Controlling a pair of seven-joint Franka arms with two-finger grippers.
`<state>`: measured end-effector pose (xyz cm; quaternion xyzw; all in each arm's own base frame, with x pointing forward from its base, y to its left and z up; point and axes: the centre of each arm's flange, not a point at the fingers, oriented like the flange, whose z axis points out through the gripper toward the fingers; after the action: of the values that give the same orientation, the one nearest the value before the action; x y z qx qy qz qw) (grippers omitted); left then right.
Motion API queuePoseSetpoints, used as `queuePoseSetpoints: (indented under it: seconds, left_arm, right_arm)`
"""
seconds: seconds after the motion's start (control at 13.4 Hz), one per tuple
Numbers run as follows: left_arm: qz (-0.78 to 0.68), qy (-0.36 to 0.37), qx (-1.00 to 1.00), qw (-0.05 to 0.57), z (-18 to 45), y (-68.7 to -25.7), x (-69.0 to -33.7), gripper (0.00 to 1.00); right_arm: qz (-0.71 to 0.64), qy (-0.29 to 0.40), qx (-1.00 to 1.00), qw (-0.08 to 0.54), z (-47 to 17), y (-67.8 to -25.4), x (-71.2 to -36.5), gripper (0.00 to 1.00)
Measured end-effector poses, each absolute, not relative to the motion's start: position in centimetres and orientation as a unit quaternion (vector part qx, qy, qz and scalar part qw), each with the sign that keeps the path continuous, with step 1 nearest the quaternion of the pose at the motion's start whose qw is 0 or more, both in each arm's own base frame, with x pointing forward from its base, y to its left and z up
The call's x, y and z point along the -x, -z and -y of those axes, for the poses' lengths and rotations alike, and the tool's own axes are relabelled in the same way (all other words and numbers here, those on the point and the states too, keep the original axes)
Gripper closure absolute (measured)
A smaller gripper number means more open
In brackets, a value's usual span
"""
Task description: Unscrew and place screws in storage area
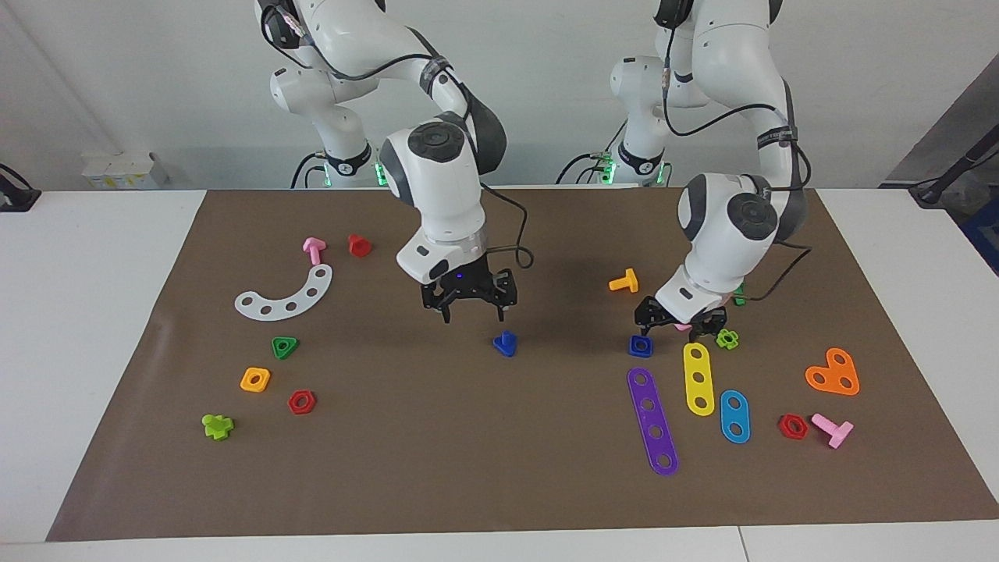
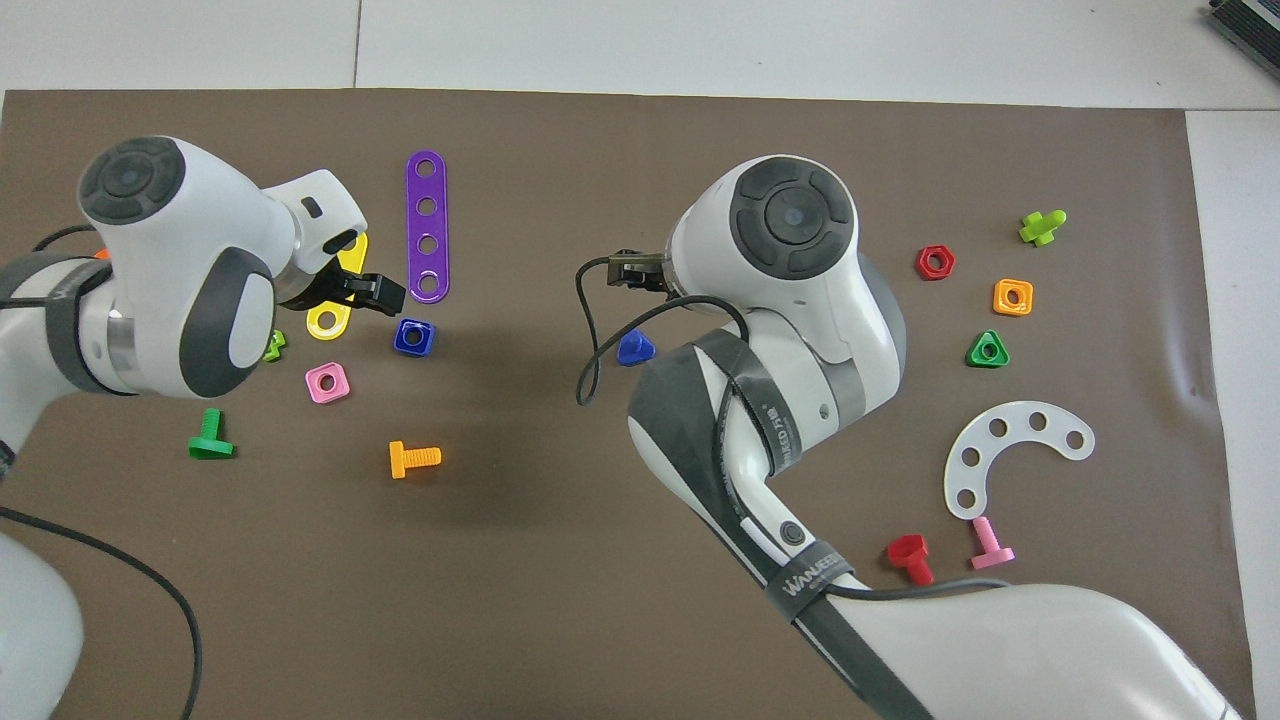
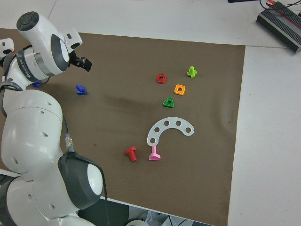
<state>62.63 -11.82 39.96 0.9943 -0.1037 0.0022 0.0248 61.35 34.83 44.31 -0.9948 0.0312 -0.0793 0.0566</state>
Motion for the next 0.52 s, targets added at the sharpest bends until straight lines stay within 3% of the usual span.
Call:
queuePoseSetpoints:
  seconds: [0.3, 0.52]
  left_arm:
    - [0.091, -0.009, -0.995, 0.027, 6.1, -47.5, -63.9, 0.0]
    - [0.07, 0.006, -0.997, 0.023, 1.7, -51.7, -62.1, 0.0]
  right_arm:
    - [0.007, 0.069, 0.997, 0.042, -39.7, -38.4, -60.0, 0.0]
    - [0.03, 0.06, 0.997, 0.023, -40.4, -35.4, -59.5, 0.0]
